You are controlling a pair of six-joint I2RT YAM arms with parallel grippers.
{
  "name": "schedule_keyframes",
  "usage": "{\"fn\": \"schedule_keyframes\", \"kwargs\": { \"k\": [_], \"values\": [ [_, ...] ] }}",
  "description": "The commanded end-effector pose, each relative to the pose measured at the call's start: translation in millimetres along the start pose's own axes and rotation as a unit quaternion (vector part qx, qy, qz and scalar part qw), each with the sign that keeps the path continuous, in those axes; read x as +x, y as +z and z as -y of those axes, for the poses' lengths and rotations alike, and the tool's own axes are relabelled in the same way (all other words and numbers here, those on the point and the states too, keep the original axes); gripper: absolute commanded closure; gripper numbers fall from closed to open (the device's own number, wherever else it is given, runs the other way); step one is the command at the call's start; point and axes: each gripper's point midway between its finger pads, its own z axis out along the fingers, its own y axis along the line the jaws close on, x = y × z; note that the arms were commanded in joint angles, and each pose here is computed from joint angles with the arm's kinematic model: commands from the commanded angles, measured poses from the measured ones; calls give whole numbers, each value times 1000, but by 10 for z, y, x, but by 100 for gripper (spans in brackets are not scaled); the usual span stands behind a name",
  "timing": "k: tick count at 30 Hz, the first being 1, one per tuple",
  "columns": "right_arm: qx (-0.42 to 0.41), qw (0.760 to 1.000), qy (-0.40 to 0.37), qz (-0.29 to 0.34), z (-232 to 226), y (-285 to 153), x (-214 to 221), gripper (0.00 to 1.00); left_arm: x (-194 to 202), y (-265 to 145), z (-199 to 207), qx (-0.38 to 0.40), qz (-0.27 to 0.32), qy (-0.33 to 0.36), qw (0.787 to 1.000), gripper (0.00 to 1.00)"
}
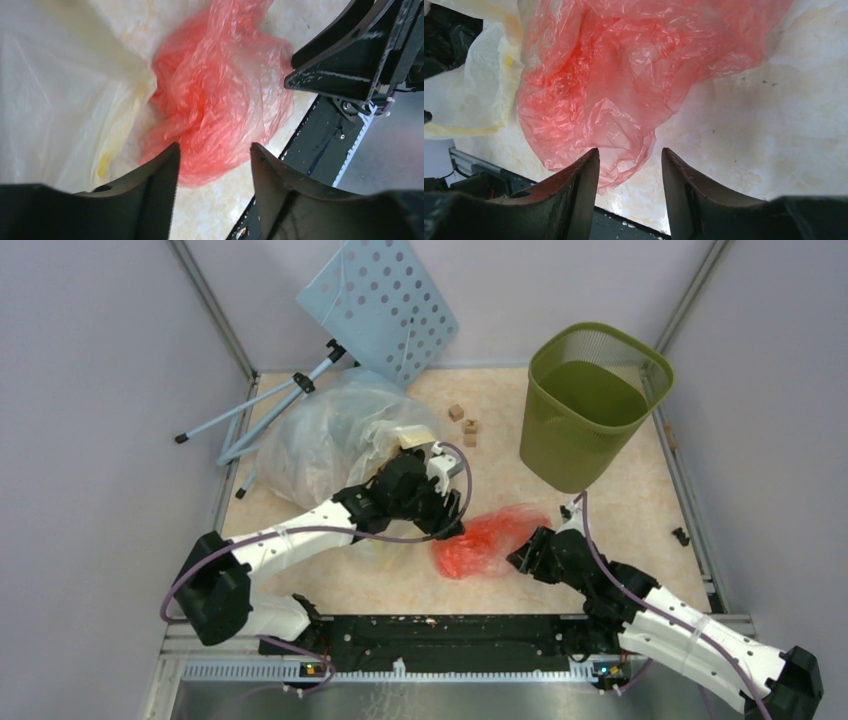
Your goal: Put the trash bags into the trash bin
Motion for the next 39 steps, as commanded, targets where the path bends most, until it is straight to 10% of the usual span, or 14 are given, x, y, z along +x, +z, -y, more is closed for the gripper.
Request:
{"fn": "schedule_keyframes", "kwargs": {
  "k": [1,7,11,14,29,32,39],
  "values": [
    [-48,998,45,13,-198,29,-48,52,-437,139,138,35,35,73,996,47],
    [-52,997,48,27,-198,60,-83,53,-638,401,145,49,34,93,994,49],
    [-63,996,51,46,-265,55,-174,69,-732,551,130,51,28,103,993,48],
    [-63,995,42,58,-281,44,-233,100,-768,652,114,55,24,120,991,37],
    [-38,997,24,64,-179,-13,-266,100,-431,1065,6,86,-57,112,988,36],
    [-36,997,20,67,-177,-17,-281,100,-396,1034,51,99,-58,109,987,43],
    [-21,997,2,77,-169,-68,-365,100,-357,1020,118,116,-60,89,987,94]
  ]
}}
